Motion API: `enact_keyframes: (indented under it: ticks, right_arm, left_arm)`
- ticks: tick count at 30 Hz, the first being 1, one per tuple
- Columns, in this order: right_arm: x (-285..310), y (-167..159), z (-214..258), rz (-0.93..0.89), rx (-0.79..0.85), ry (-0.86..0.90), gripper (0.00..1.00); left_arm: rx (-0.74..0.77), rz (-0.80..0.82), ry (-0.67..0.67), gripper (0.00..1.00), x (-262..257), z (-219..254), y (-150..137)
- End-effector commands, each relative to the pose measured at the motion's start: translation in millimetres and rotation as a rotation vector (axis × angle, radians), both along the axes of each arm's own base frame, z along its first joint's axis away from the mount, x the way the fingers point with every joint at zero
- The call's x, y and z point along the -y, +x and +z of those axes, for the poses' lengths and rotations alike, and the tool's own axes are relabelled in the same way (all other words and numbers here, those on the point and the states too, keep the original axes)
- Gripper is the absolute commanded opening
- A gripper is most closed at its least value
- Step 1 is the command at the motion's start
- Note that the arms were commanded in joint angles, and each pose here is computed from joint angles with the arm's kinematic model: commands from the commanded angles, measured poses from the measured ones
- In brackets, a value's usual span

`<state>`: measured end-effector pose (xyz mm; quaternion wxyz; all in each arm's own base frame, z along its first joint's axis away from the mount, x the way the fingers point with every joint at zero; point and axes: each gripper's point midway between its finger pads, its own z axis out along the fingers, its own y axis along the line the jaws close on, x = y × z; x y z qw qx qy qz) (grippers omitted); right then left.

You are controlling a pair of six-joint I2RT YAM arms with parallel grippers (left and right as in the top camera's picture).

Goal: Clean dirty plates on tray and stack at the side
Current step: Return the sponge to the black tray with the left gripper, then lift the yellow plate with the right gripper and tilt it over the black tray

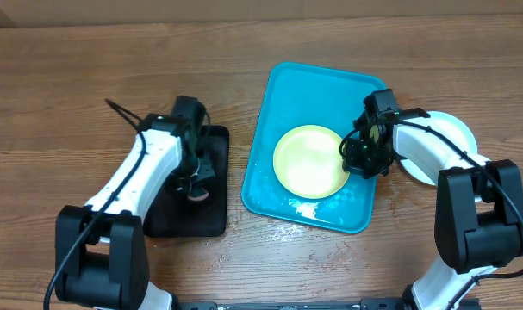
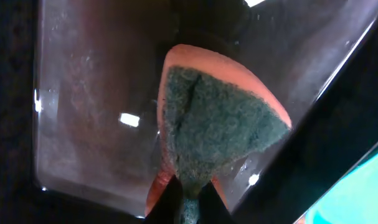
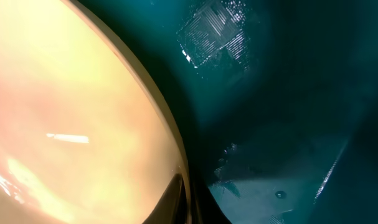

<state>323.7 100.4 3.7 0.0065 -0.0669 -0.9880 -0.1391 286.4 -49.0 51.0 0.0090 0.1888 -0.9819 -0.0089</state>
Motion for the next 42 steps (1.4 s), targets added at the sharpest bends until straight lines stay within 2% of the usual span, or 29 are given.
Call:
enact_keyframes:
  ticks: [1, 2, 6, 12, 16, 17, 19, 27, 33, 38, 42]
  right_arm:
    - [8, -2, -2, 0.006, -0.001, -0.062, 0.04]
    - [8, 0, 5, 0.006, 0.015, -0.06, 0.04]
    - [7, 7, 41, 0.004, 0.096, -0.048, 0.04]
    - [19, 13, 96, -0.001, 0.279, -0.142, 0.04]
    - [16, 12, 127, 0.02, 0.391, -0.185, 0.04]
    - [13, 11, 135, 0.035, 0.425, -0.2, 0.04]
    - [8, 10, 147, 0.057, 0.477, -0.241, 0.04]
    - [-71, 1, 189, 0.244, 0.646, -0.178, 0.04]
    - [-151, 2, 224, 0.341, 0.881, -0.076, 0.04]
    - [-185, 10, 218, 0.338, 0.99, -0.156, 0.04]
    - [-209, 4, 209, 0.359, 1.036, -0.208, 0.04]
  left_arm:
    - [0.051, -0.001, -0.073, 0.24, 8, 20, 11]
    - [0.059, -0.009, -0.076, 0.32, 8, 26, 12]
    - [0.121, -0.05, -0.099, 0.48, 12, 57, 18]
    - [0.289, -0.078, -0.128, 0.53, 14, 123, 24]
    - [0.418, -0.083, -0.142, 0.63, 14, 170, 23]
    - [0.456, -0.087, -0.146, 0.69, 14, 183, 22]
    - [0.517, -0.095, -0.146, 1.0, 12, 205, 18]
    - [0.685, -0.085, -0.099, 1.0, -5, 270, -14]
    - [0.782, -0.036, -0.111, 1.0, -12, 299, -41]
    - [0.846, 0.012, -0.097, 1.0, -22, 313, -63]
    - [0.869, 0.034, -0.067, 1.0, -31, 317, -77]
